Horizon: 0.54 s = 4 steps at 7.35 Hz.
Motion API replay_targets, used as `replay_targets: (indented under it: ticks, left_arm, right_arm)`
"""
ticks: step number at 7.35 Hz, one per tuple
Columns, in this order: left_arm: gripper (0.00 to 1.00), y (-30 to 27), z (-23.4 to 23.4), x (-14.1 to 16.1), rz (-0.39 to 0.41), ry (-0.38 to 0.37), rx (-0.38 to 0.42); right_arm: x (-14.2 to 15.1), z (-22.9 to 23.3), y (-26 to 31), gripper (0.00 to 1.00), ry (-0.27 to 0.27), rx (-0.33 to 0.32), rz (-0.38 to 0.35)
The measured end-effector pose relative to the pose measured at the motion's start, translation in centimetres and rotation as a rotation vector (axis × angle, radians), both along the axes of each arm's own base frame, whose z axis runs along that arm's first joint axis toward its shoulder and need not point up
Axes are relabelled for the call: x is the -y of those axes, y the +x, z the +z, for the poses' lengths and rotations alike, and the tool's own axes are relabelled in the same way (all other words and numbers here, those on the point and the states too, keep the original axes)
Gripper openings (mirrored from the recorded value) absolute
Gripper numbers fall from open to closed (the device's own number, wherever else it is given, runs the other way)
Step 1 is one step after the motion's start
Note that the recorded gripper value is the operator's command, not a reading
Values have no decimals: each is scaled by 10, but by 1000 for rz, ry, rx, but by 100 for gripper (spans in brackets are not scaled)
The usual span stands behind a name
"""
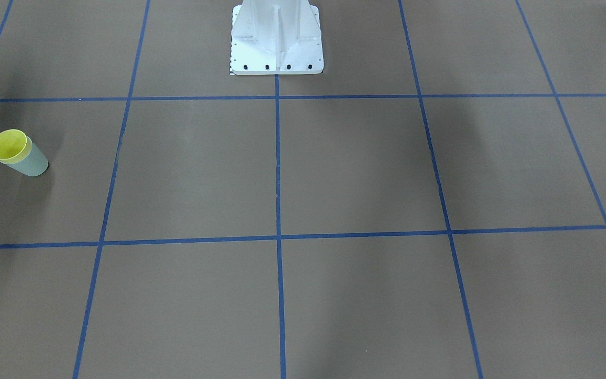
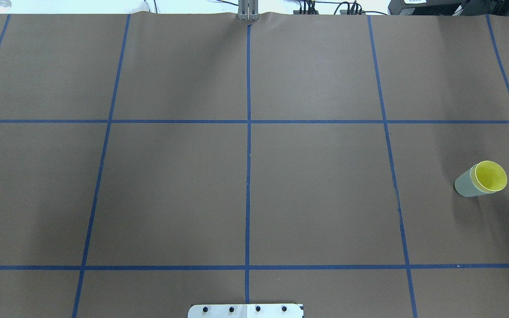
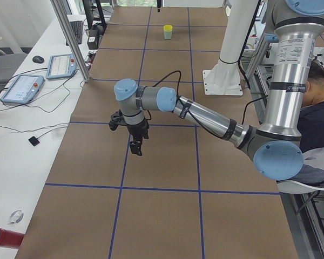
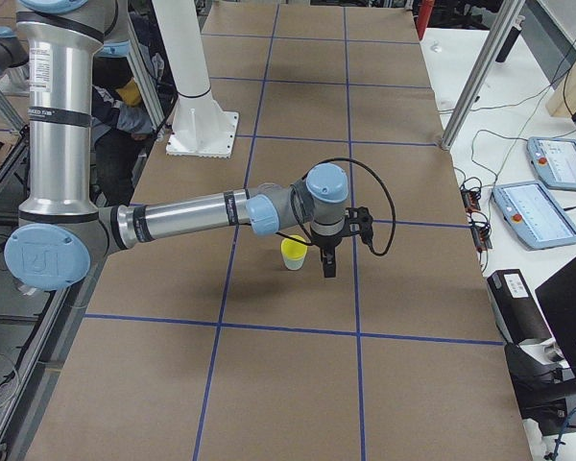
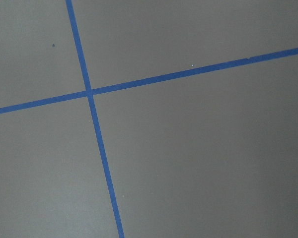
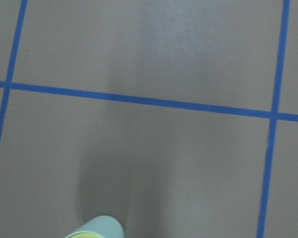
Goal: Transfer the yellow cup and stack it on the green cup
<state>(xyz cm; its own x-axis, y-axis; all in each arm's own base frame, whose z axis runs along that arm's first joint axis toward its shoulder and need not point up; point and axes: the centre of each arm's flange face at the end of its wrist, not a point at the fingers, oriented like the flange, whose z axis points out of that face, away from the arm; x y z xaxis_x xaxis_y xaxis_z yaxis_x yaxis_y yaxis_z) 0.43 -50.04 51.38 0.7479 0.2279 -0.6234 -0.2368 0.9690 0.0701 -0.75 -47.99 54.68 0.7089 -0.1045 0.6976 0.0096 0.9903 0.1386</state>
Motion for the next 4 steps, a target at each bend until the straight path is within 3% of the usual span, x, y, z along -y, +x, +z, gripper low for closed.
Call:
replay_targets:
  ticks: [2, 4]
  left_arm:
    - [100, -48, 43, -6, 33, 15, -8]
    - [100, -73, 78, -23, 6, -31, -17]
  right_arm:
    - [0, 10, 62, 100, -17, -65, 6]
    - [-21, 42, 82, 100, -37, -123, -38]
